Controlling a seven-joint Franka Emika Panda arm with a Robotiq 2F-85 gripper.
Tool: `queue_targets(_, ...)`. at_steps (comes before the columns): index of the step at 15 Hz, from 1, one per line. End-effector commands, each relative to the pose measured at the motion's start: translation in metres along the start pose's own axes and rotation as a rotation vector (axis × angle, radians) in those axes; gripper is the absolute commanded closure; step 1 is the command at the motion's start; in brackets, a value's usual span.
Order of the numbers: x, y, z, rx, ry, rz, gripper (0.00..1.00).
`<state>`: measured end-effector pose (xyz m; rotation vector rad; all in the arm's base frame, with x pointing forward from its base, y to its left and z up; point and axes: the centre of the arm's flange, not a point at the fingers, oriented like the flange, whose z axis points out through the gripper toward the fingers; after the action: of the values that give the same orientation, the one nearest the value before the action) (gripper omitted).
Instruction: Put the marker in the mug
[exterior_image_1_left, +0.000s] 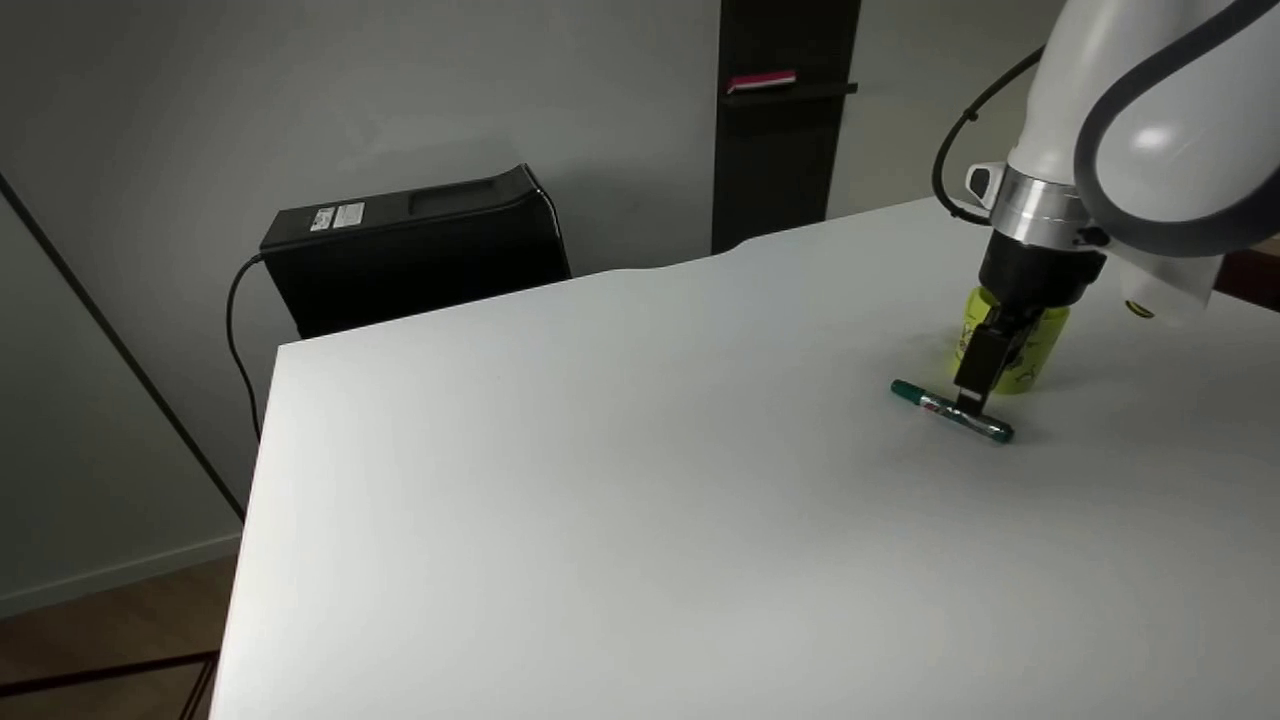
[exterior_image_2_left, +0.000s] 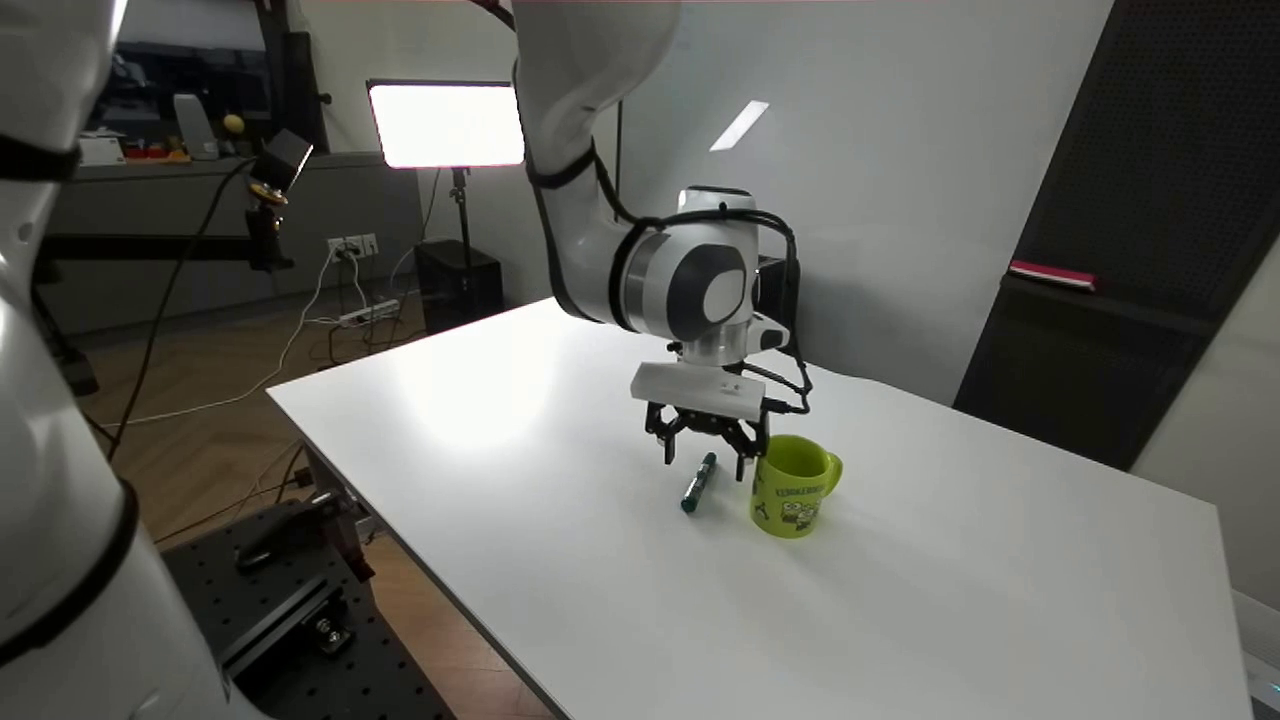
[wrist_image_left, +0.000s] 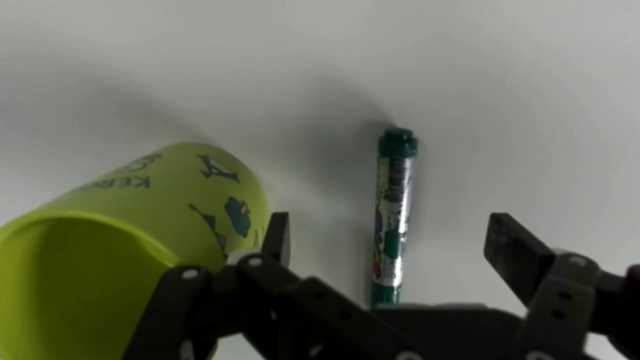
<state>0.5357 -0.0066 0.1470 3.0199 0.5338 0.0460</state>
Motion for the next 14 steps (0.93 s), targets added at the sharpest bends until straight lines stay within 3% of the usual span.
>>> queue_targets(1,0.012,0.013,0.016,-0.055,-0.026,0.114,0.0)
queue_targets(12,-0.002,-0.024,0.03,0.032,-0.16,0.153,0.0)
queue_targets(13,-0.003,-0.024,0.033,0.039,-0.16,0.152,0.25)
queue_targets(14,-0.004,-0.023,0.036,0.044,-0.159,0.152,0.27)
